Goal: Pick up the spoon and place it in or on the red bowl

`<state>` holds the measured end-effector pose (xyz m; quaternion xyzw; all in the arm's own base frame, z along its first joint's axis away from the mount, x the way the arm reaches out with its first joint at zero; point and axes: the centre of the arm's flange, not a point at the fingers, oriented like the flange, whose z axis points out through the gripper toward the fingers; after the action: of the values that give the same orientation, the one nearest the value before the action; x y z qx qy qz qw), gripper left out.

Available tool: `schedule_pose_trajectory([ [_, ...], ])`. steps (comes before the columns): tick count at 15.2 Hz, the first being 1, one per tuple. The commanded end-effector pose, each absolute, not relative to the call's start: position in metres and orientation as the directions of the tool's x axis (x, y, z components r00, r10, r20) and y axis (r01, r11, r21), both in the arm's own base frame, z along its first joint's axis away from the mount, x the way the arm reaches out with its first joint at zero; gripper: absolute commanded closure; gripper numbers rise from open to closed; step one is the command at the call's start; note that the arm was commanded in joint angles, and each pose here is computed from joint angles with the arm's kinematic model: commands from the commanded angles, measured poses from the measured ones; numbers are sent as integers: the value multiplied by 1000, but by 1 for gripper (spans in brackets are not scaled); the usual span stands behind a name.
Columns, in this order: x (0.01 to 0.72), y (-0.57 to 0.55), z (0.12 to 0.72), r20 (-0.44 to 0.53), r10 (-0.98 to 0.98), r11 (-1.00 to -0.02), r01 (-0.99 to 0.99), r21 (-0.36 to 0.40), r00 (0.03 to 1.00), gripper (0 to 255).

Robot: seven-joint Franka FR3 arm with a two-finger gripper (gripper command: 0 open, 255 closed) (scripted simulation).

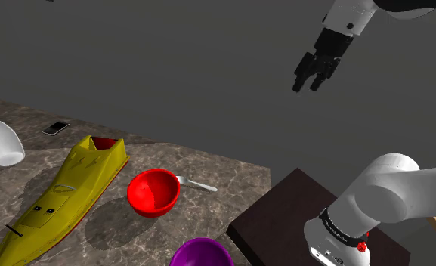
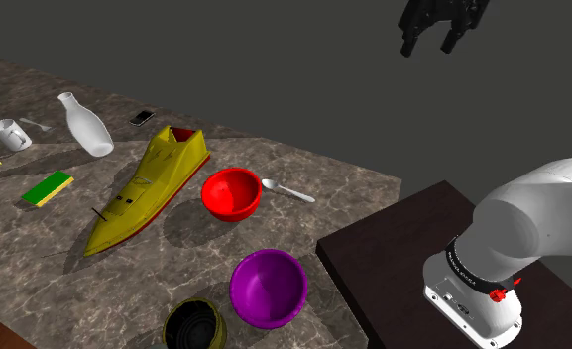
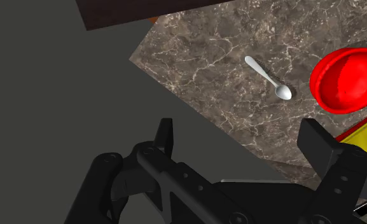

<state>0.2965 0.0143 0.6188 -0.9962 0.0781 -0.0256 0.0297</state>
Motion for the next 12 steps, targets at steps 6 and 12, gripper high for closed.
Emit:
schedule_pose_trajectory([
  [6,336,40,567,21,-81,-996,-80,-32,996,0],
  [12,378,73,503,-13,10,-1000,10,2,1000,0],
])
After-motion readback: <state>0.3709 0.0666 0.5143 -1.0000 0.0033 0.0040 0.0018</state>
